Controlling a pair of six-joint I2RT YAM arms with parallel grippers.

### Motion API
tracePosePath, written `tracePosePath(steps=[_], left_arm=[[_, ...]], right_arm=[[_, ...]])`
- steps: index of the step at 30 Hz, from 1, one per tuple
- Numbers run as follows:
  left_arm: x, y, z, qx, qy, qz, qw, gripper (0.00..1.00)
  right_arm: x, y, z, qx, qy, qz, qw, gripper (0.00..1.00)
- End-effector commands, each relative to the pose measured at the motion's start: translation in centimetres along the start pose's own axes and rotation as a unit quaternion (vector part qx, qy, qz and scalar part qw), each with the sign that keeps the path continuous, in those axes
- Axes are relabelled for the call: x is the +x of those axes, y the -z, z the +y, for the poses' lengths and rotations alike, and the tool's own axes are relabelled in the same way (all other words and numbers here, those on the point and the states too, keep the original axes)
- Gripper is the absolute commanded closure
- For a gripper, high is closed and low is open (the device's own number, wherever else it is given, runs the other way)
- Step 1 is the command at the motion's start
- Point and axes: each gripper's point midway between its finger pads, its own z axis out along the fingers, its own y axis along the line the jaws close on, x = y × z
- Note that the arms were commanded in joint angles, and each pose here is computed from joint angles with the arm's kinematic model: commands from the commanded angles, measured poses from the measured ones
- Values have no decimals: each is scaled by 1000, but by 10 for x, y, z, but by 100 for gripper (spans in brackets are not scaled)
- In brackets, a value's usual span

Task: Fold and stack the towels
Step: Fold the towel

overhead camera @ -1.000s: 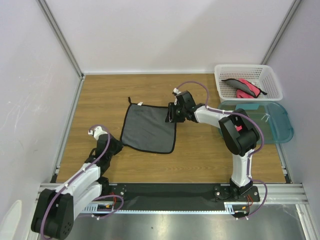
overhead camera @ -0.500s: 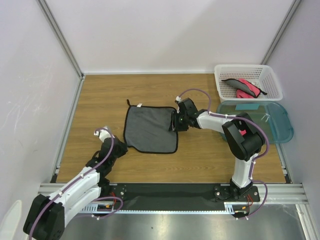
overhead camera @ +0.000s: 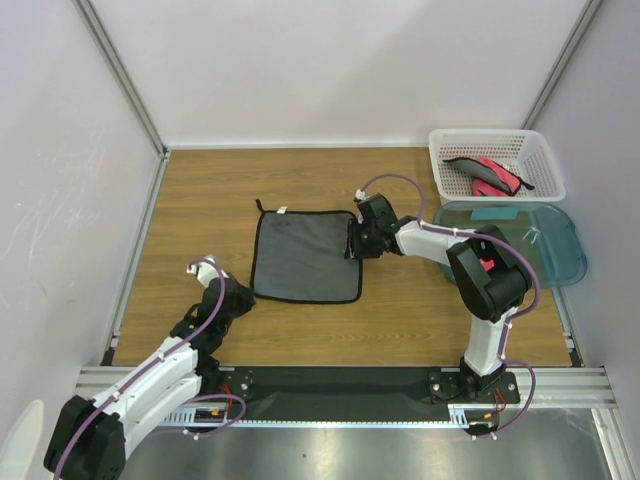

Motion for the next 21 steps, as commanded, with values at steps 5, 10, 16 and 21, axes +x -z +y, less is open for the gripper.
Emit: tracePosePath(steps=[5,10,16,21], left_arm=[[-10,2,-14,28,18,-21,999,100],[-8,2,-15,34,18,-18,999,100],[-14,3,-23,42,22,-22,999,100],[-17,3,-27,41,22,-19,999,100]], right_arm=[[-17,30,80,-81,88,-34,992,57],[-3,33,157,-198,141,-35,969,54],[21,35,199,-280,250,-63,925,49],[29,35,212,-283,339,-92,893,41]])
